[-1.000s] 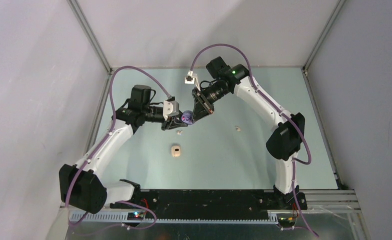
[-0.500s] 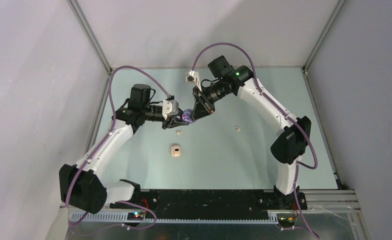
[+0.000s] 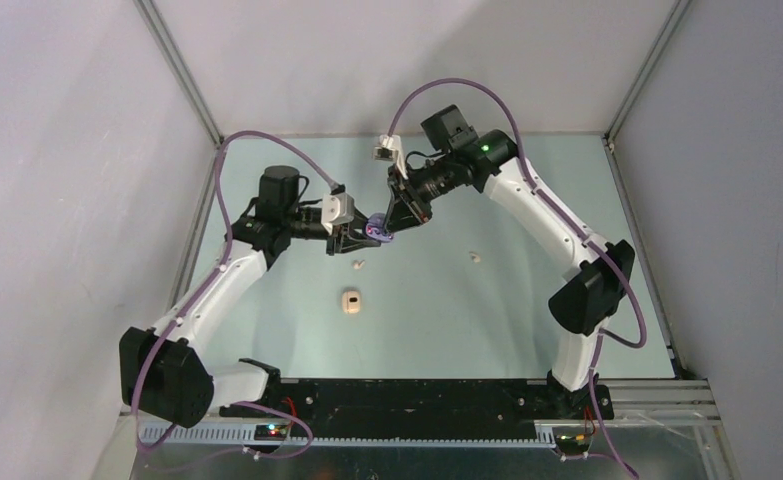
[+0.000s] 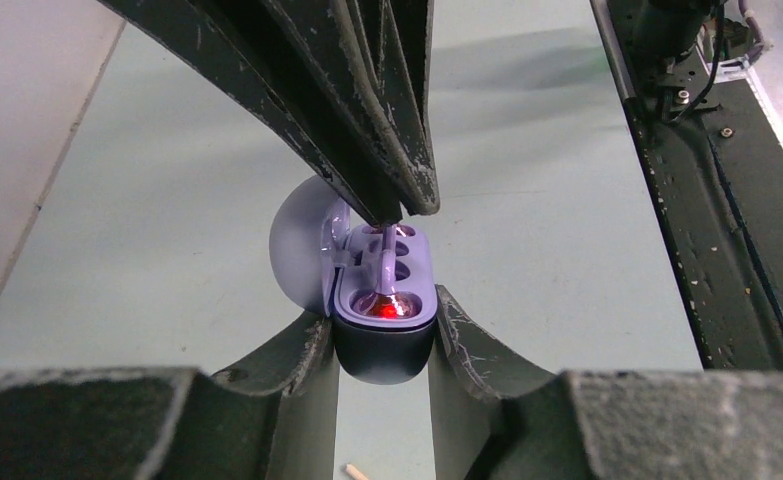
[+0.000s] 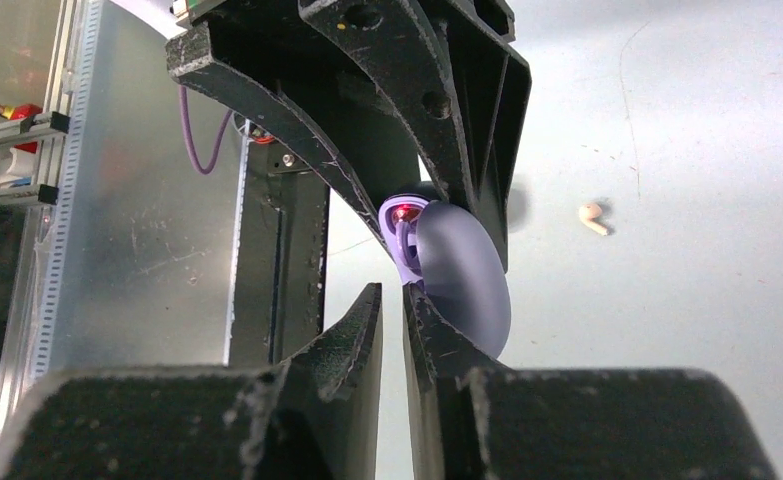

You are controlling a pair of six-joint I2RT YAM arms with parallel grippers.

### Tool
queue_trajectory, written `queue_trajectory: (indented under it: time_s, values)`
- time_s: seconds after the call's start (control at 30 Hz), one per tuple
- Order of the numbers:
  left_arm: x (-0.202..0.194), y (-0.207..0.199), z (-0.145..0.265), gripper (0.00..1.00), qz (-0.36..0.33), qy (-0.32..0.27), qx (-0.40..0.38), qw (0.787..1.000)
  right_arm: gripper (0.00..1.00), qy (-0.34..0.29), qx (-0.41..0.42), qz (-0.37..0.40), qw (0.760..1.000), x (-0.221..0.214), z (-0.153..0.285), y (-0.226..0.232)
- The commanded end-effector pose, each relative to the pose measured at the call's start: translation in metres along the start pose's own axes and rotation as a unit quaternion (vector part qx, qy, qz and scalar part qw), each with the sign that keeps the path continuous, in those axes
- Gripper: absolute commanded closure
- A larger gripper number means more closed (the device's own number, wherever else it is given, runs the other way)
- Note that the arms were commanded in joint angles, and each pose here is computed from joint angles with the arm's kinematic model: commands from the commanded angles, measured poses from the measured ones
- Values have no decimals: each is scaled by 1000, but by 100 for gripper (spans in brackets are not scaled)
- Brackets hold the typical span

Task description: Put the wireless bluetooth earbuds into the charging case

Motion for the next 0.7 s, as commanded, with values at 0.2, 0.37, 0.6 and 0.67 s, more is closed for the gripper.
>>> queue_trajectory:
  time_s: [0.2,0.37,0.6,0.67]
  values:
    - [38,2,2,100,-21,-54,-8,998,61,-92,-100,80,988,61,70,6]
    - [48,13,1,100,-36,-61,4,997,14,-94,-120,92,984,37,84,-9]
    - [50,21,1,100,-48,-52,12,997,1,-27,-77,183,980,5,52,-17]
    - [51,23,0,100,-52,-52,16,997,1,-19,-69,191,979,4,43,-21]
Point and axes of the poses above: each gripper's point midway between its finger pads, its own z axis back along the fingers, its own y axis along the line the jaws close on, x = y × z, the point moved 1 cm from there along z, back along the fingers, and after that the axes turned 7 degrees about z, right-handed, at the moved point
